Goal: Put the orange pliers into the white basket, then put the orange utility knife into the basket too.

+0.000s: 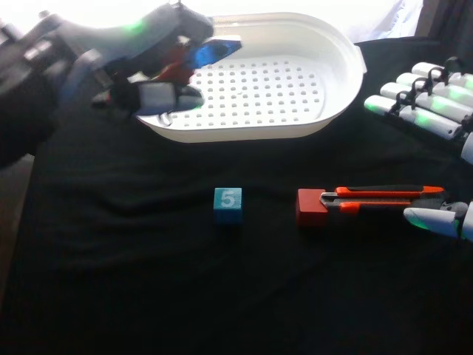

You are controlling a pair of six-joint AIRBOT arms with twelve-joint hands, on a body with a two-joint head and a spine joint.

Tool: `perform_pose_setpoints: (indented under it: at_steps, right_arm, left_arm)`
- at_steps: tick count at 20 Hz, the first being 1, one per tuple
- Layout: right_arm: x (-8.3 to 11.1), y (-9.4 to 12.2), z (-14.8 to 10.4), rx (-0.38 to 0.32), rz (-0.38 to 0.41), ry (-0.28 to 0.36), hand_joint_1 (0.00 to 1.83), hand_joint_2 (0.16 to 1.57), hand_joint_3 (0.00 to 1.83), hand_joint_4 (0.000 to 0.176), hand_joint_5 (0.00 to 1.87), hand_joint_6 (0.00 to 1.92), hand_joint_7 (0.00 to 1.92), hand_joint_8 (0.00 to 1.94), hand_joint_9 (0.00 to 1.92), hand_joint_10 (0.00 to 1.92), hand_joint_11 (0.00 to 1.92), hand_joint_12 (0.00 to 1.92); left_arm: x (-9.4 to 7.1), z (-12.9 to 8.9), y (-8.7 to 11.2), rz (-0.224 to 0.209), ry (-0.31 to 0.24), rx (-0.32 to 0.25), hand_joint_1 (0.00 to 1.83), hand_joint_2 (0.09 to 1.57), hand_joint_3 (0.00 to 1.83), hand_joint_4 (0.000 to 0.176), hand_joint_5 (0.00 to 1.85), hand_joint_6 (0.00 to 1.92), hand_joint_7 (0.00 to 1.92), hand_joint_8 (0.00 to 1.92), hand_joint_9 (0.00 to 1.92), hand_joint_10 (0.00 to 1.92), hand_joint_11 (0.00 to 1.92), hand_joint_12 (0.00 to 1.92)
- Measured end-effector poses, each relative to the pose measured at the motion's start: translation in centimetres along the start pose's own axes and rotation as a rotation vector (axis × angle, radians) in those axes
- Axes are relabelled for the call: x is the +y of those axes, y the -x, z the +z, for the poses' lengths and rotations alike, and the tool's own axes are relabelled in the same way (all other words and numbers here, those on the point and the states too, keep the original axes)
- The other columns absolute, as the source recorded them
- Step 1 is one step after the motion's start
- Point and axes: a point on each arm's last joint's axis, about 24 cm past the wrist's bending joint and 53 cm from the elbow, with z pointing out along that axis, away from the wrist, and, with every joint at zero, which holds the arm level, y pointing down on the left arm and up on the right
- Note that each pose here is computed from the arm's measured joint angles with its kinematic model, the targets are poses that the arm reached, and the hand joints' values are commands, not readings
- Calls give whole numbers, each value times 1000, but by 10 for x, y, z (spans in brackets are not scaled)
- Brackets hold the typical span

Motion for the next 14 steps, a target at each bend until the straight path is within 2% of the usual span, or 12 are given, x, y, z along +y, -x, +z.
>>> perform_pose_setpoints:
  at_steps: [1,2,4,6,7,8,9,10,11,12,13,14]
  right_arm:
    - [0,-2,1,6,3,-1,467,1247,5,12,0,0,0,0,0,0,0,0]
    - [2,-4,2,5,2,9,446,1258,7,0,0,0,0,0,0,0,0,0]
    - [3,-6,2,14,-4,11,445,1258,7,1,0,0,0,0,0,0,0,0]
    - [-1,-5,2,10,1,1,438,1247,1,15,0,0,0,0,0,0,0,0]
    - [-1,-4,2,9,1,-1,457,1232,0,11,0,0,0,0,0,0,0,0]
    - [-1,-5,2,10,1,1,457,1232,0,11,0,0,0,0,0,0,0,0]
    - [0,-6,2,13,-3,6,489,1225,0,12,0,0,0,0,0,0,0,0]
    - [1,-6,2,15,-6,9,489,1225,0,12,0,0,0,0,0,0,0,0]
    - [1,-6,2,15,-6,8,499,1224,0,18,0,0,0,0,0,0,0,0]
    - [0,-6,2,14,-3,5,499,1227,0,22,0,0,0,0,0,0,0,0]
    - [0,-5,2,12,0,2,507,1225,0,14,0,0,0,0,0,0,0,0]
    - [0,-5,2,12,0,3,509,1226,0,12,0,0,0,0,0,0,0,0]
  left_arm:
    - [-4,14,-1,15,3,16,1531,1199,0,0,967,1921,1193,1921,1328,1921,1418,1921]
    - [-5,27,-1,3,14,16,1498,1201,0,0,884,1921,1131,1921,1293,1921,1404,1921]
    - [0,43,-18,-45,37,62,1482,1215,1,0,837,1921,1127,1921,1299,1921,1408,1921]
    - [9,56,-41,-92,65,136,1472,1233,7,0,752,1921,940,1921,1102,1921,1243,1921]
    - [15,60,-49,-117,84,163,1344,1247,9,0,649,1921,851,1921,1039,1921,1219,1921]
    - [20,63,-52,-130,102,171,1344,1247,9,0,649,1921,851,1921,1039,1921,1219,1921]
    - [24,65,-56,-130,115,183,1086,1368,8,0,445,1642,642,1786,680,1921,839,1921]
    - [26,65,-56,-139,121,185,1086,1368,8,0,445,1642,642,1786,680,1921,839,1921]
    - [28,65,-57,-153,128,188,930,1278,0,0,195,1096,331,1216,342,1508,366,1865]
    - [29,65,-57,-156,129,189,857,1253,0,0,141,691,245,741,209,1113,118,1733]
    - [29,65,-57,-157,129,189,730,1214,0,38,92,340,147,266,130,453,23,1298]
    - [28,65,-57,-156,129,188,623,1201,0,68,56,105,48,53,61,96,4,827]
